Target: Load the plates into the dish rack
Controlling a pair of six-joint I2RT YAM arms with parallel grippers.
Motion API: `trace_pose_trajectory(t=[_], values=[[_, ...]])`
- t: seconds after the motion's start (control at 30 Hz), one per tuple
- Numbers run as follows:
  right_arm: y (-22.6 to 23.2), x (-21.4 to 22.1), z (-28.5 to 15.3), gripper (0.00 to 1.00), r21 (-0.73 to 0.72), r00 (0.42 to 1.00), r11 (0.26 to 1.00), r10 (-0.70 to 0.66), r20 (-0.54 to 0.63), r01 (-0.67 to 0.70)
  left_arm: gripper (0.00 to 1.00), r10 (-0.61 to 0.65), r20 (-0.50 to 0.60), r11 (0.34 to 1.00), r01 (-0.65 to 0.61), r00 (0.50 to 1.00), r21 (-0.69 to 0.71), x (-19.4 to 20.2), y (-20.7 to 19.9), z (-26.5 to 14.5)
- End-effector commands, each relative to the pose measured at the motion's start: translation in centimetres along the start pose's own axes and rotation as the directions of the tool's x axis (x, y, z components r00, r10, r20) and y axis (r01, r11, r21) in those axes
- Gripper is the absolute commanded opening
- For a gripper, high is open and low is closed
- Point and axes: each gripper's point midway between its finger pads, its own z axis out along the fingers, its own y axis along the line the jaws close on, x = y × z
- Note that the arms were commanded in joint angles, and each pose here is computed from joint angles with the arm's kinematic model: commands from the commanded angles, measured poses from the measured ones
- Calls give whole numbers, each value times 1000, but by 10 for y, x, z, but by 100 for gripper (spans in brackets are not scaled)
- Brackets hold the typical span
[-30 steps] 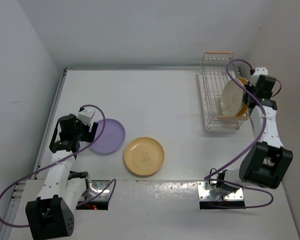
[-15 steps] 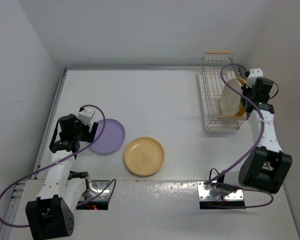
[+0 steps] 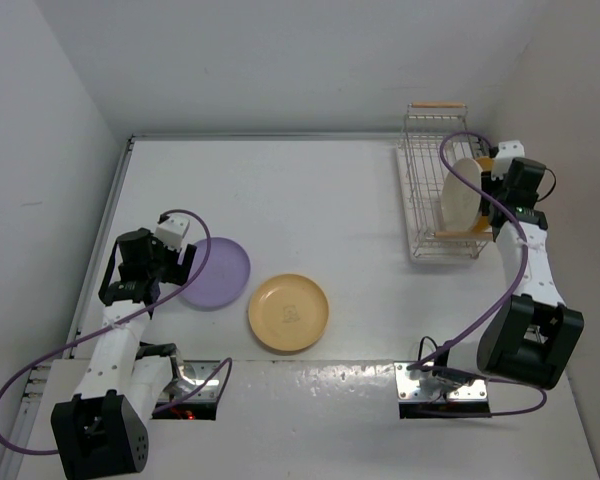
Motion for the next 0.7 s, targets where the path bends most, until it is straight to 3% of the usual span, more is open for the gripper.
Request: trace_pose_trajectory(t=[0.0,0.23,0.67], values=[[-13,-28,-13,43,44,996,999,27,88,-30,86,-1,36,1000,1,999,-16,-7,5,0],[-23,-30,-20,56,94,996,995,34,84,-42,86,1,44,1000,0,999,-20,-9,5,-1],[-63,-48,-43,68,279,989,953,87,117,-116,86,1,48,1000,0,999,-11,-9,4,-1]])
